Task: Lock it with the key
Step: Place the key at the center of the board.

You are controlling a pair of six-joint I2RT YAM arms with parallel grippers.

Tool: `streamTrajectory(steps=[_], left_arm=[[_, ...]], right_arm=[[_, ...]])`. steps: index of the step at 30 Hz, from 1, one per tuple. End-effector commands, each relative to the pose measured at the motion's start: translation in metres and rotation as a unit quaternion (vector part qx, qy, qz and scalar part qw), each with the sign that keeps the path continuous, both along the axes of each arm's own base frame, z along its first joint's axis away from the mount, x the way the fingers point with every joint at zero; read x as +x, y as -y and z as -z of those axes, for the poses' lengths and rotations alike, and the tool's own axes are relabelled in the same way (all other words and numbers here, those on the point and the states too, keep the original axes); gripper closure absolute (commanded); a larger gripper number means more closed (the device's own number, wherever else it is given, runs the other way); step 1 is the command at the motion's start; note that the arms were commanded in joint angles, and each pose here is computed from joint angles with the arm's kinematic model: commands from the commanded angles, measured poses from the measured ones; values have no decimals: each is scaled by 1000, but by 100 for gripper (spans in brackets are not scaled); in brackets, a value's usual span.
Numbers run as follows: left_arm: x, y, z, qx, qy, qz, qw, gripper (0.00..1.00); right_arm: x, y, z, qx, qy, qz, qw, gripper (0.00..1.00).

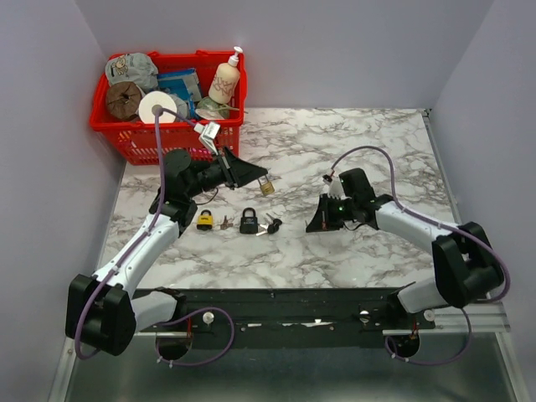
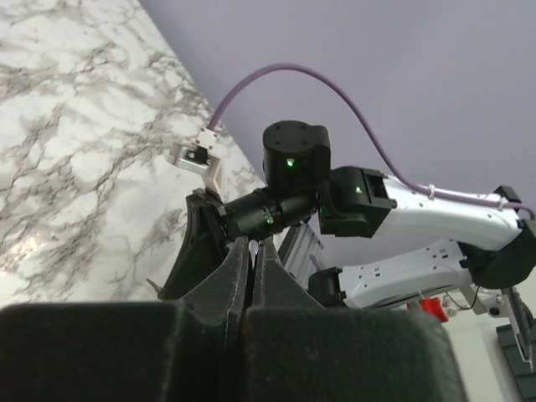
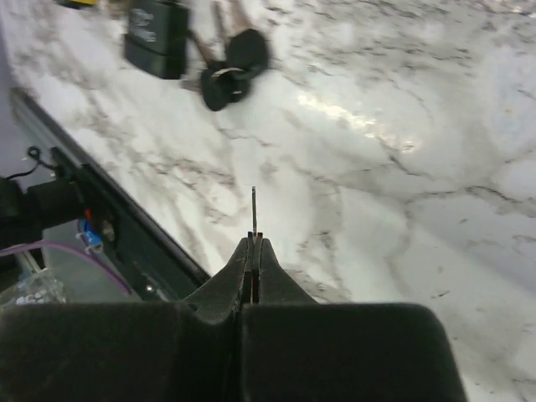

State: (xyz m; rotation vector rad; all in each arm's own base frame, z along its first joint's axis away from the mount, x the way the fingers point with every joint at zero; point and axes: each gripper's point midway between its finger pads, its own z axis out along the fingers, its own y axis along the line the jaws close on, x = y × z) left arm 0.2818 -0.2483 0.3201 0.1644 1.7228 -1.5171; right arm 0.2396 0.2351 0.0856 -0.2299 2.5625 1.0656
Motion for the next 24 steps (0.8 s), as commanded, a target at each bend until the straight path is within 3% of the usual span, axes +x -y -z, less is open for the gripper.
streamTrajectory(steps=[1, 11, 24], left_arm=[[-2, -4, 15, 21, -5, -5, 1000, 100], [0, -4, 17, 12, -5, -10, 1000, 100], [1, -4, 23, 4, -26, -13, 1000, 100]], right_arm=[[17, 15, 31, -64, -34, 31, 997, 99], [27, 40, 64, -118, -75, 68, 988, 99], [33, 27, 69, -102, -105, 53, 988, 99]])
